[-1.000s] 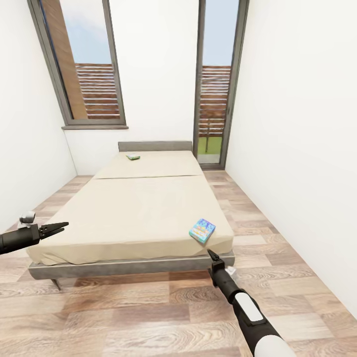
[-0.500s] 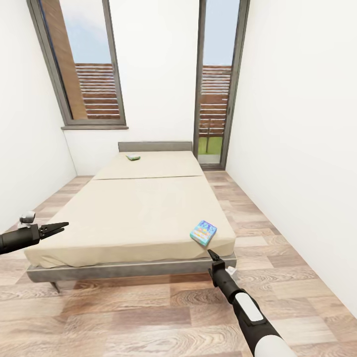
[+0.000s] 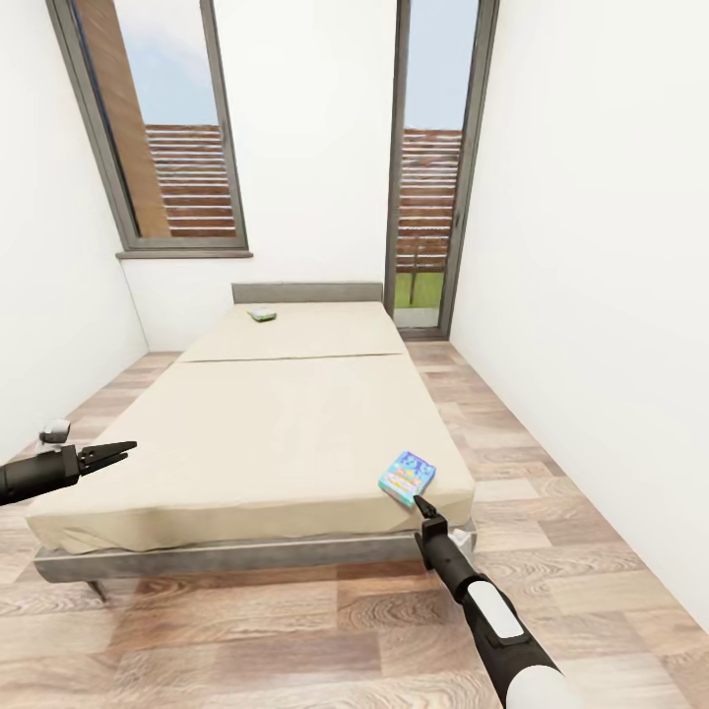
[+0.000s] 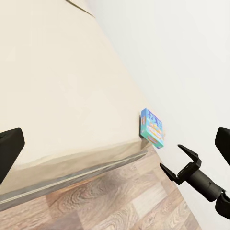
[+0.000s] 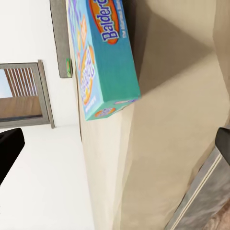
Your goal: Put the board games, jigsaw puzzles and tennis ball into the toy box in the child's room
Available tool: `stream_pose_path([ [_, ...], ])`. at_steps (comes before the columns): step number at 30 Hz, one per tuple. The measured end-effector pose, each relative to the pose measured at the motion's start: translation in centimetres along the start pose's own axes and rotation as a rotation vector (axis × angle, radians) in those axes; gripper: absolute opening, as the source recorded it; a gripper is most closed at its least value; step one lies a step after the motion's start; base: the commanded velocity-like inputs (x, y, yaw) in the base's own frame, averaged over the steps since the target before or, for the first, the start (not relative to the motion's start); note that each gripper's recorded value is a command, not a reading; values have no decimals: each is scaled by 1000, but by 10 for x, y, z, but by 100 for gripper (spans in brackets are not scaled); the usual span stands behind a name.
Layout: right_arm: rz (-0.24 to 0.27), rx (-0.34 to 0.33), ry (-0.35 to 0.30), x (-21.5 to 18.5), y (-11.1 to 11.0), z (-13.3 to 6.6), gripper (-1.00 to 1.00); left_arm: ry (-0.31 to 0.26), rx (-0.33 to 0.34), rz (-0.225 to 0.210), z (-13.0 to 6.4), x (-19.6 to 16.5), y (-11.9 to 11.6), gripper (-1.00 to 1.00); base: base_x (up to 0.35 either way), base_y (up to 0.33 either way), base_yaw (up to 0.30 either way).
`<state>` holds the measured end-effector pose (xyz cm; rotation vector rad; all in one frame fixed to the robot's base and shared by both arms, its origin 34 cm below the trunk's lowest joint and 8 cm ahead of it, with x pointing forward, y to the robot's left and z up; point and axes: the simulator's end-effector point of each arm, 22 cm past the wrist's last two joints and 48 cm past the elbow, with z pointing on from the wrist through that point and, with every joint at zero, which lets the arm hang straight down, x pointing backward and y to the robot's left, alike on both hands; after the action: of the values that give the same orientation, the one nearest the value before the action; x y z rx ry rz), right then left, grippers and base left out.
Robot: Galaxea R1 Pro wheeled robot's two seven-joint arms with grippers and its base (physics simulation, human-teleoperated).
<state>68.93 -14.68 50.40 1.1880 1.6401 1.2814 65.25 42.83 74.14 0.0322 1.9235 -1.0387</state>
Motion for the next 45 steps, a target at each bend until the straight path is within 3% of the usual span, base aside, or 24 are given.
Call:
stream_pose_path([
  [45, 0, 1, 2, 1, 0, 0, 100, 0, 0, 0, 0, 0, 0, 100, 48, 0, 0],
])
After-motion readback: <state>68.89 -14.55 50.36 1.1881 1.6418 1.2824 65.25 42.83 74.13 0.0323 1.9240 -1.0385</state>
